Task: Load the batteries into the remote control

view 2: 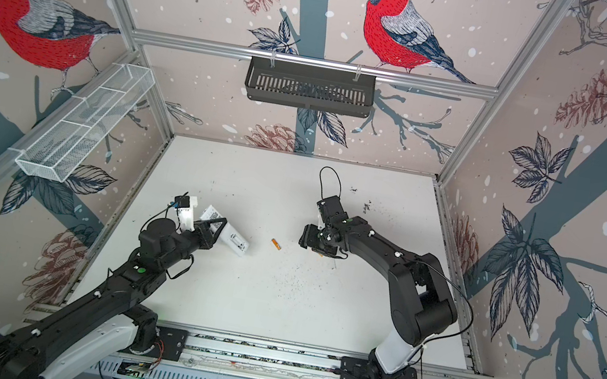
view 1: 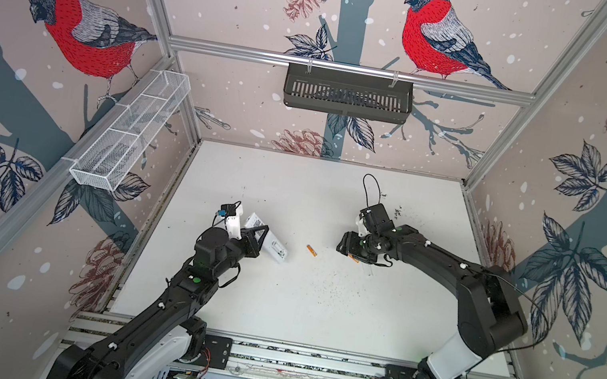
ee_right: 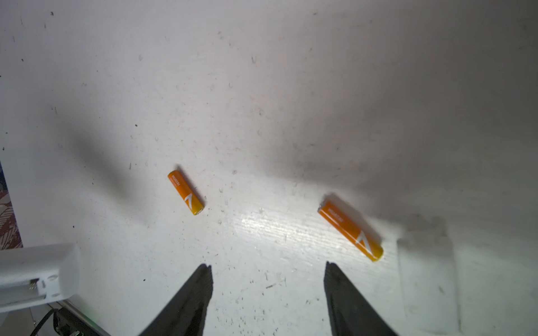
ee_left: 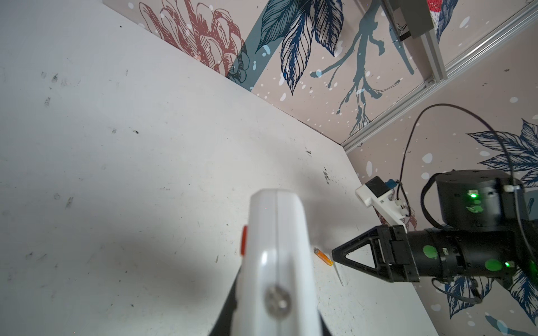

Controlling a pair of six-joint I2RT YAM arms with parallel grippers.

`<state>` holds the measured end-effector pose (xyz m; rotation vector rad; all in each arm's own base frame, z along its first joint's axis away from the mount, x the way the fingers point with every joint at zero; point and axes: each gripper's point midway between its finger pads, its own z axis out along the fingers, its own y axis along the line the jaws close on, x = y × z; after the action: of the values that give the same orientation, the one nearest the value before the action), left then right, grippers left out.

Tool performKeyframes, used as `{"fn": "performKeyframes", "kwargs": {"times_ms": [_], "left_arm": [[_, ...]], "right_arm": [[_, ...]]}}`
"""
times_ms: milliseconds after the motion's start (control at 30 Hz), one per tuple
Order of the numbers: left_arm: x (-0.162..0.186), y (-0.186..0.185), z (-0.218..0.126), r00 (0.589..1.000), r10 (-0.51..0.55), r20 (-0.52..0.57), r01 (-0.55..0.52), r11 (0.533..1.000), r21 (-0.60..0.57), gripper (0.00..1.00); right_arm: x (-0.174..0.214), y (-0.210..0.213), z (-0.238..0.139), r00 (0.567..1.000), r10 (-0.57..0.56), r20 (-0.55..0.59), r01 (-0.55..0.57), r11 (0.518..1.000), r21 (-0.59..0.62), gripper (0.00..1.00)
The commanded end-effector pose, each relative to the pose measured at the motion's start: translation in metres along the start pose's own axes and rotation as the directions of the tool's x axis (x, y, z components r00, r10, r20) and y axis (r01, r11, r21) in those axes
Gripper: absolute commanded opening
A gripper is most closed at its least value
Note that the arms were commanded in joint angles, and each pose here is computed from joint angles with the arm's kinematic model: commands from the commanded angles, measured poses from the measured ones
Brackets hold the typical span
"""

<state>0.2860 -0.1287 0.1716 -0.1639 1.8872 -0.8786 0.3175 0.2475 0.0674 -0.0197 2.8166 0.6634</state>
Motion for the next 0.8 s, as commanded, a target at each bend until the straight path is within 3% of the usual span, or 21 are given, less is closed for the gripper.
{"fn": "performKeyframes", "kwargs": {"times_ms": [0,333,767], "left_arm": [[-0.01,-0.009,-0.003,0.999,0.012,0.047,-0.014,0.999,0.041,0.0],[-0.013,-0.01,-0.005,0.998,0.018,0.059,-0.02,0.999,0.037,0.0],[-0.012,-0.008,-0.002,0.999,0.019,0.047,-0.02,0.999,0.028,0.0]], "right_arm": [[-0.017,-0.006,0.005,0.999,-0.032,0.035,0.031,0.999,0.036,0.65],[-0.034,-0.049,0.025,0.996,-0.091,0.013,0.087,0.977,0.194,0.64],[-0.009,-0.039,0.052,0.968,-0.213,-0.132,0.226,0.97,0.093,0.62]]}}
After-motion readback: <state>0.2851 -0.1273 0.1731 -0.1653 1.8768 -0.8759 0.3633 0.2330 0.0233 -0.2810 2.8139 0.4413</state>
